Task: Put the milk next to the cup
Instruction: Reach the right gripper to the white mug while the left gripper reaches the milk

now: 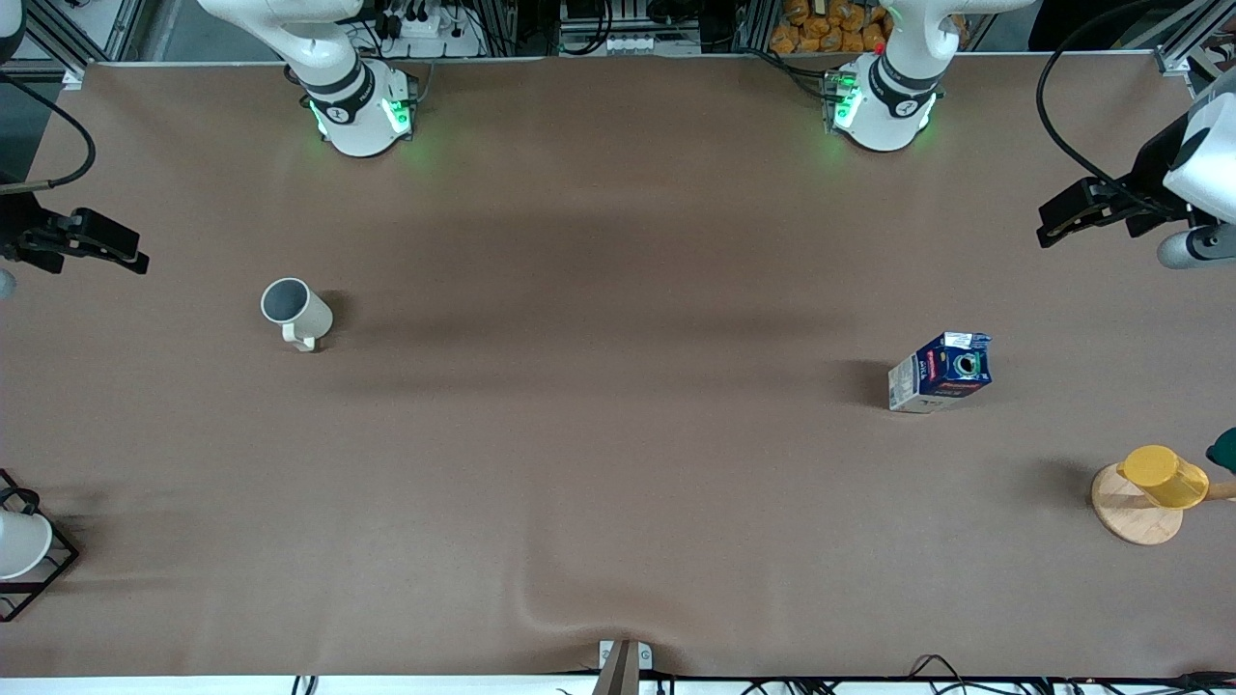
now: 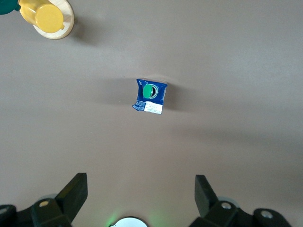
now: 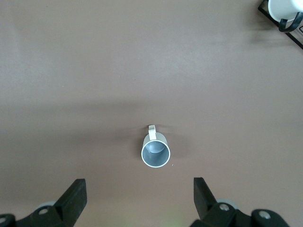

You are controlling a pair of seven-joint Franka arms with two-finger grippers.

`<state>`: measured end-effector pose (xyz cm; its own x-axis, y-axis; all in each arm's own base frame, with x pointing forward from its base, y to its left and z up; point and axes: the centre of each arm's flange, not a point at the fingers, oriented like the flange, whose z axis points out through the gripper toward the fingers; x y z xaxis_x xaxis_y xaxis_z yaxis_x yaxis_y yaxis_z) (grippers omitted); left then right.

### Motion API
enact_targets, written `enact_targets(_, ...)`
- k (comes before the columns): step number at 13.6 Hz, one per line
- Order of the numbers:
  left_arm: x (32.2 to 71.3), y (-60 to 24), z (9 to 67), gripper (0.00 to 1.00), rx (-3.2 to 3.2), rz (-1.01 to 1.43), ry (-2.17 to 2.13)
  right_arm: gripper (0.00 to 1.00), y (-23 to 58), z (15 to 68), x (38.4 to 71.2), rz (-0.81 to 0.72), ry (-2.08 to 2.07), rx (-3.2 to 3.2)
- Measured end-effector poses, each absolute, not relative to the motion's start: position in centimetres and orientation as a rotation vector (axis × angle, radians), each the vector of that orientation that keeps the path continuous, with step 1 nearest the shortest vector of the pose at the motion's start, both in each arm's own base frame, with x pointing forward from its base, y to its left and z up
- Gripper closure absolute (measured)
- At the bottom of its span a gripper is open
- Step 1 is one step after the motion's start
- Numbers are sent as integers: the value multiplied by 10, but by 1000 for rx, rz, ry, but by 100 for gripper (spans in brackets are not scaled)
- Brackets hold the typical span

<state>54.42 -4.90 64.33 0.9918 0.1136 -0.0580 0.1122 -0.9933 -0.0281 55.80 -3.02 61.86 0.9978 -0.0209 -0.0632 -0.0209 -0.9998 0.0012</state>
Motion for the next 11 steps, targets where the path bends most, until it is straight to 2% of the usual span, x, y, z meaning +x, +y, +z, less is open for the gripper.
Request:
enact_targets(6,549,-45,635,0,-3108,116,-187,0,-35,618,560,-79,-47,3137)
enact_targets(11,601,-40,543,0,-3109,200,-200,0,-36,603,565,-58,-47,3137)
